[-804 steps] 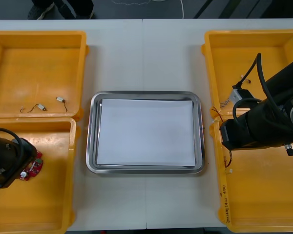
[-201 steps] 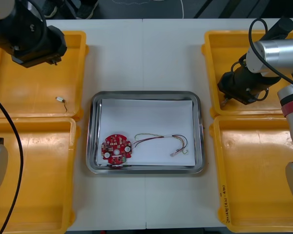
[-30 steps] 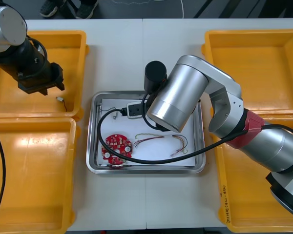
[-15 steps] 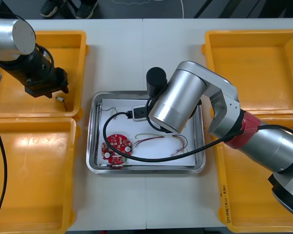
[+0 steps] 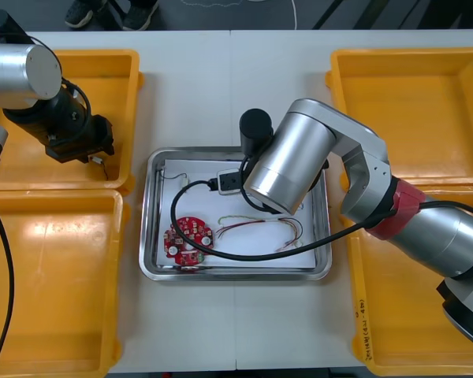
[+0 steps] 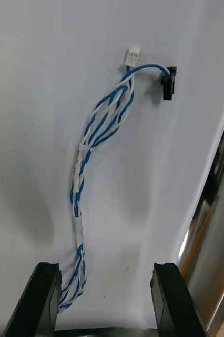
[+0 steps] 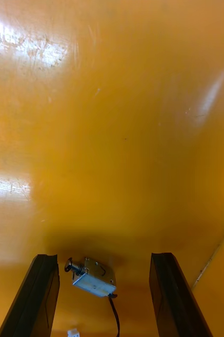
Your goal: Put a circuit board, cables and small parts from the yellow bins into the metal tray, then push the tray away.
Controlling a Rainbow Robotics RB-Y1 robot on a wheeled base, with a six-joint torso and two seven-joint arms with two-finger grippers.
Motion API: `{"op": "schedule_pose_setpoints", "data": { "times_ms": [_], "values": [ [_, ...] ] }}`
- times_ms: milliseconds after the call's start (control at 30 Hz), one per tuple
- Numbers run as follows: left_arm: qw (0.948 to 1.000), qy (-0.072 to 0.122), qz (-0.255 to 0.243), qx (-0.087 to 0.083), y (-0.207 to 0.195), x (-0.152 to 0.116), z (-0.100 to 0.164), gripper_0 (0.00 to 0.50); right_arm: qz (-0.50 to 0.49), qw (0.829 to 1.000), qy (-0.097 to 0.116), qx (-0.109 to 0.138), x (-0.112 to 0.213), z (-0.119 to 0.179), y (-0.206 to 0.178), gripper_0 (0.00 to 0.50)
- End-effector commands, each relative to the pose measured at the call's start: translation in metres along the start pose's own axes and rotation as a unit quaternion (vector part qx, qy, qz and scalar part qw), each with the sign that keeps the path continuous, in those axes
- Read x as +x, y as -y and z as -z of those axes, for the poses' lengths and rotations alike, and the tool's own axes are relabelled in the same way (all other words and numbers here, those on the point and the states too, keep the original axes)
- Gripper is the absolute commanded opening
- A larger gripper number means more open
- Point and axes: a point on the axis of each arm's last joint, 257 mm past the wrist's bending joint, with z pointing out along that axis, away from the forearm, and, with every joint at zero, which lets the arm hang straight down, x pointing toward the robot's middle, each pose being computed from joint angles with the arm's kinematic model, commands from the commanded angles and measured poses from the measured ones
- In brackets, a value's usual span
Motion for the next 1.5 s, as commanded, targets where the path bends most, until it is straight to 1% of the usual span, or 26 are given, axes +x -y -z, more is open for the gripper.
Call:
{"op": "schedule_pose_setpoints", "data": {
  "times_ms": [33,167,333,433,467,500,533,567,600,633,700,767,833,933,967,1033,1067,1100,1200,1233,1267,1333,1367,1433,1467,1500],
  "values": [
    [0.9978,0.002,-0.066,-0.002,0.003,0.004,-0.006,0.500,0.020,1.000,0.000,0.018,0.007,0.015,0.012,0.500],
    [0.9980,0.000,-0.063,-0.005,-0.001,0.007,-0.009,0.500,0.000,1.000,0.013,0.004,0.011,0.029,0.016,0.500],
    [0.9981,0.000,-0.061,-0.004,-0.003,0.011,-0.016,0.500,-0.023,0.999,0.026,0.004,0.020,0.052,0.030,0.500],
    [0.9982,0.002,-0.060,-0.004,-0.004,0.011,-0.018,0.500,-0.050,0.998,0.047,0.004,0.028,0.072,0.043,0.500],
    [0.9982,0.001,-0.060,-0.004,-0.004,0.011,-0.018,0.486,-0.055,0.997,0.050,0.002,0.029,0.076,0.044,0.500],
    [0.9982,0.001,-0.060,-0.003,-0.004,0.012,-0.018,0.396,-0.068,0.996,0.055,0.000,0.034,0.083,0.049,0.500],
    [0.9982,0.001,-0.059,-0.004,-0.005,0.012,-0.018,0.322,-0.074,0.996,0.057,-0.001,0.036,0.085,0.050,0.500],
    [0.9982,0.000,-0.060,-0.003,-0.004,0.012,-0.018,0.118,-0.087,0.994,0.061,-0.004,0.042,0.091,0.053,0.500],
    [0.9982,0.001,-0.060,-0.004,-0.005,0.012,-0.018,0.053,-0.101,0.993,0.065,-0.007,0.048,0.096,0.057,0.500],
    [0.9982,0.000,-0.059,-0.005,-0.006,0.013,-0.019,0.023,-0.113,0.991,0.066,-0.013,0.055,0.101,0.058,0.500],
    [0.9982,0.001,-0.060,-0.005,-0.005,0.012,-0.018,0.001,-0.134,0.989,0.063,-0.019,0.067,0.108,0.060,0.500],
    [0.9982,0.000,-0.060,-0.005,-0.005,0.012,-0.019,0.000,-0.153,0.986,0.056,-0.025,0.079,0.114,0.060,0.500],
    [0.9982,0.000,-0.060,-0.005,-0.005,0.012,-0.019,0.000,-0.186,0.980,0.060,-0.020,0.085,0.120,0.067,0.500],
    [0.9983,0.001,-0.057,-0.006,-0.006,0.012,-0.018,0.000,-0.247,0.966,0.078,-0.017,0.092,0.130,0.077,0.500],
    [0.9983,0.001,-0.058,-0.006,-0.005,0.011,-0.018,0.000,-0.254,0.964,0.081,-0.018,0.092,0.131,0.078,0.500],
    [0.9984,0.005,-0.057,-0.006,-0.004,0.008,-0.016,0.000,-0.293,0.951,0.095,-0.025,0.093,0.136,0.080,0.500],
    [0.9983,0.006,-0.057,-0.006,-0.004,0.007,-0.015,0.000,-0.302,0.948,0.098,-0.028,0.093,0.136,0.080,0.500],
    [0.9983,0.009,-0.057,-0.003,0.000,0.005,-0.013,0.000,-0.322,0.940,0.105,-0.033,0.092,0.138,0.080,0.500],
    [0.9983,0.022,-0.054,0.002,0.004,-0.006,-0.002,0.000,-0.361,0.925,0.112,-0.040,0.093,0.141,0.081,0.500],
    [0.9984,0.027,-0.050,0.004,0.004,-0.010,0.004,0.000,-0.382,0.916,0.115,-0.042,0.095,0.142,0.082,0.500],
    [0.9983,0.029,-0.049,0.006,0.004,-0.011,0.007,0.000,-0.391,0.912,0.115,-0.041,0.097,0.143,0.082,0.500],
    [0.9981,0.038,-0.047,0.008,0.004,-0.018,0.023,0.000,-0.428,0.895,0.119,-0.038,0.105,0.147,0.083,0.500],
    [0.9981,0.039,-0.047,0.008,0.003,-0.018,0.026,0.000,-0.435,0.892,0.118,-0.038,0.108,0.146,0.082,0.500],
    [0.9978,0.047,-0.045,0.011,0.003,-0.023,0.043,0.000,-0.464,0.878,0.113,-0.039,0.117,0.146,0.077,0.500],
    [0.9977,0.051,-0.045,0.011,0.002,-0.025,0.048,0.000,-0.471,0.874,0.112,-0.039,0.119,0.146,0.077,0.500],
    [0.9974,0.055,-0.044,0.013,0.002,-0.027,0.056,0.000,-0.487,0.866,0.109,-0.042,0.123,0.144,0.073,0.500]
  ]
}}
